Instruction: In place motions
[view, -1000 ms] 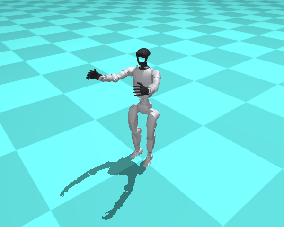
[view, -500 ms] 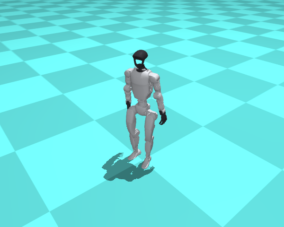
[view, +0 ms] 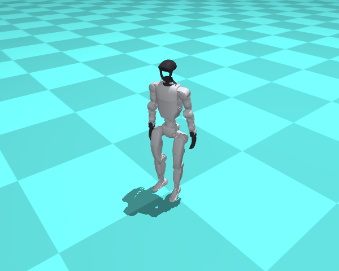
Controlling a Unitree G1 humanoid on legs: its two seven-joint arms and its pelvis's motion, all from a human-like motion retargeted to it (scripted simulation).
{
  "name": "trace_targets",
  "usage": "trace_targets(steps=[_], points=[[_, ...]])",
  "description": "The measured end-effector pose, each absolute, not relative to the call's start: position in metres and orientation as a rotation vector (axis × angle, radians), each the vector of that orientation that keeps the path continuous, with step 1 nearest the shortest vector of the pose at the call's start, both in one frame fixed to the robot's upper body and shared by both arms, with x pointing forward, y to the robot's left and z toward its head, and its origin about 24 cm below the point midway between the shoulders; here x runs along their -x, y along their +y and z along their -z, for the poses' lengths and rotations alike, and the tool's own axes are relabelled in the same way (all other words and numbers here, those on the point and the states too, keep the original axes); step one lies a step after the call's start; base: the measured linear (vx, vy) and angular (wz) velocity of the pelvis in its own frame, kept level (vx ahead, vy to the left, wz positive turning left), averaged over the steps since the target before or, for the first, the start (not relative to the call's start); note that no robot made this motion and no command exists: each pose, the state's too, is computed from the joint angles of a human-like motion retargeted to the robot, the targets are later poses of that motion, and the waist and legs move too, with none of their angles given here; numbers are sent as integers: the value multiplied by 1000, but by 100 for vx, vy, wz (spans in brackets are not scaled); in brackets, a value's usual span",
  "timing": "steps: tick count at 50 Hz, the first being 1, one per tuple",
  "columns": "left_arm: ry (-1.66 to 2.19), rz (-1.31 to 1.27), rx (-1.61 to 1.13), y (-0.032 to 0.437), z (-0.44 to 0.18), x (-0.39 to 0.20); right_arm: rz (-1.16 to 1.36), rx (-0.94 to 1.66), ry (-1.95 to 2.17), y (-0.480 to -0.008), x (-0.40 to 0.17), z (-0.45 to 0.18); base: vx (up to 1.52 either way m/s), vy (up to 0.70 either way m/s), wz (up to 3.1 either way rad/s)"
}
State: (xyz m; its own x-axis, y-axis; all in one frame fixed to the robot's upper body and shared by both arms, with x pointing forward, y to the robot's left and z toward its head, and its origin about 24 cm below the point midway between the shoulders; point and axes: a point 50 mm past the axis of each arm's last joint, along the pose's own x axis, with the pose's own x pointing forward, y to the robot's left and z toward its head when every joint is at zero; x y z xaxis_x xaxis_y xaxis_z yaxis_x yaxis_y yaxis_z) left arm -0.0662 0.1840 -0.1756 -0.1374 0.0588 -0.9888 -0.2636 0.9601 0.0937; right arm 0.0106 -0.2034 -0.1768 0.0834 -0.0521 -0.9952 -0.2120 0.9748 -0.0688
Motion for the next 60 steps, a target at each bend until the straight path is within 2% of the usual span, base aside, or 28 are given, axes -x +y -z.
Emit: trace_targets(steps=[5,14,20,24,29,33,38,42,47,53,60], points=[[1726,-262,232,172,174,80,-166,244,1499,-201,-5,177,1,0,0],[1951,-223,257,155,159,132,-107,192,1760,-216,70,167,3,1,1],[1943,-250,201,175,163,106,48,87,1826,-219,76,165,-6,0,14],[1804,-256,135,202,172,29,15,58,1726,-221,21,171,-14,4,8],[1368,-81,185,198,151,-147,-150,70,1411,-209,-118,157,-10,0,12],[1003,116,92,187,84,-271,-237,67,1038,-185,-239,107,0,0,0],[577,140,-3,187,-22,-367,-285,67,565,-155,-355,0,1,1,-20],[303,113,30,180,-96,-405,-264,138,257,-147,-400,-83,2,0,-14],[155,45,77,177,-140,-420,-133,179,114,-161,-418,-135,5,-1,-6],[125,94,51,177,-152,-422,-52,175,83,-174,-423,-154,2,1,-6],[132,83,75,175,-144,-420,-79,172,68,-168,-422,-151,0,0,0]])
